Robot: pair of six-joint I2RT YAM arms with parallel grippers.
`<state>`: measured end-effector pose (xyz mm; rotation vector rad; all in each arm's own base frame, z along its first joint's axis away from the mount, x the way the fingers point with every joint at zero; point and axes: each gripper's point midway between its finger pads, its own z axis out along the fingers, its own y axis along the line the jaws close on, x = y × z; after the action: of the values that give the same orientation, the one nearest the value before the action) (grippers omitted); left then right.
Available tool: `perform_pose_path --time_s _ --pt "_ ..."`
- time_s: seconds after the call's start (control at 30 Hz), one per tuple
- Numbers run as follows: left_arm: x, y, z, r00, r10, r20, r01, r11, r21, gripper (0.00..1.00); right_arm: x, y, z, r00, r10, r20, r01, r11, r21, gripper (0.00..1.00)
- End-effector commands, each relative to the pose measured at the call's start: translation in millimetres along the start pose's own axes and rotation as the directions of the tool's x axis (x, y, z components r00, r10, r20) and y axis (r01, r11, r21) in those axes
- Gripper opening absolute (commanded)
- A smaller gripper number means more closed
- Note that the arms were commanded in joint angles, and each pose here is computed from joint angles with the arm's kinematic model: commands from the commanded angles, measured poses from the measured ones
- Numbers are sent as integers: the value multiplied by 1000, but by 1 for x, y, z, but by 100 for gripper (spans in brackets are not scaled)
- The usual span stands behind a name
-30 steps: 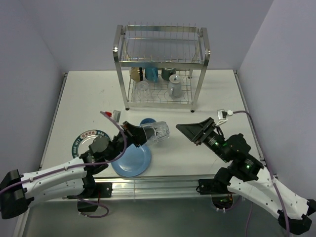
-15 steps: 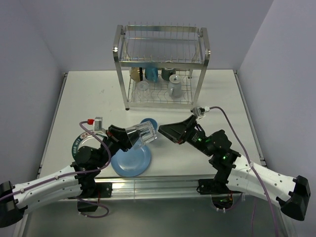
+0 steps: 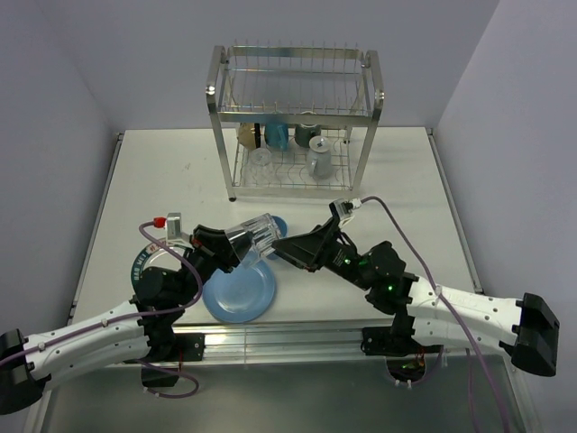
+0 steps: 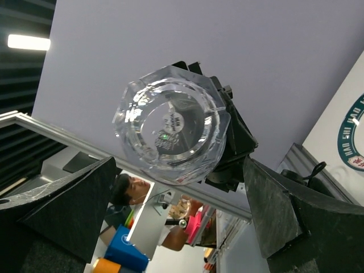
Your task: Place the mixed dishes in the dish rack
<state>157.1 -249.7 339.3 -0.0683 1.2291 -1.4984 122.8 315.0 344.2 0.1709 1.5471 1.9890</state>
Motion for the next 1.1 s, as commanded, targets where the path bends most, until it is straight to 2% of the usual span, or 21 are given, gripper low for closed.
perform_pose_path --time_s 0.0,0.17,0.47,0.63,0.73,0.77,0.8,0.83,0.87,0.9,0.93,0.97,1.03,1.07 --pt "-35 -37 9 994 -2 107 -10 994 108 0 -14 43 10 997 -16 73 25 992 -127 100" --pt "-33 -33 3 994 -6 113 -7 994 113 0 -17 63 20 995 -16 98 34 983 -178 100" --pt "-34 -28 -1 991 10 133 -25 993 112 0 -7 68 56 996 28 88 -11 983 -186 99" --pt "-32 -24 -1 993 51 109 -60 995 80 0 -7 66 61 995 7 99 8 988 -154 91" --pt "-28 -22 -2 994 55 91 -62 995 74 0 -9 62 60 994 -14 109 29 990 -139 71" --pt "-27 -22 -2 995 63 80 -68 995 70 0 -10 61 60 993 -20 116 35 991 -131 49" --pt "-19 -14 -1 996 75 40 -76 997 34 0 -10 56 60 992 -43 121 57 992 -110 37" --pt "-20 -14 1 997 71 32 -72 997 17 4 -12 55 59 990 -56 129 69 993 -101 20" --pt "-16 -9 1 997 71 14 -71 997 -10 14 -16 52 59 987 -66 149 78 994 -75 0" --pt "-7 4 -1 996 79 -30 -81 995 -64 29 -17 42 59 985 -85 153 91 995 -36 0" --pt "-11 9 -1 997 68 -20 -70 992 -105 66 -21 41 56 978 -118 170 123 992 -22 0" --pt "-10 17 -2 998 60 -26 -63 987 -151 79 -25 38 54 972 -140 187 142 990 -1 0" --pt "-11 43 -12 998 51 -32 -59 953 -297 97 -37 22 50 952 -207 226 194 978 80 0" --pt "-12 51 -16 998 50 -28 -57 939 -340 99 -42 17 49 946 -223 236 204 974 101 0"
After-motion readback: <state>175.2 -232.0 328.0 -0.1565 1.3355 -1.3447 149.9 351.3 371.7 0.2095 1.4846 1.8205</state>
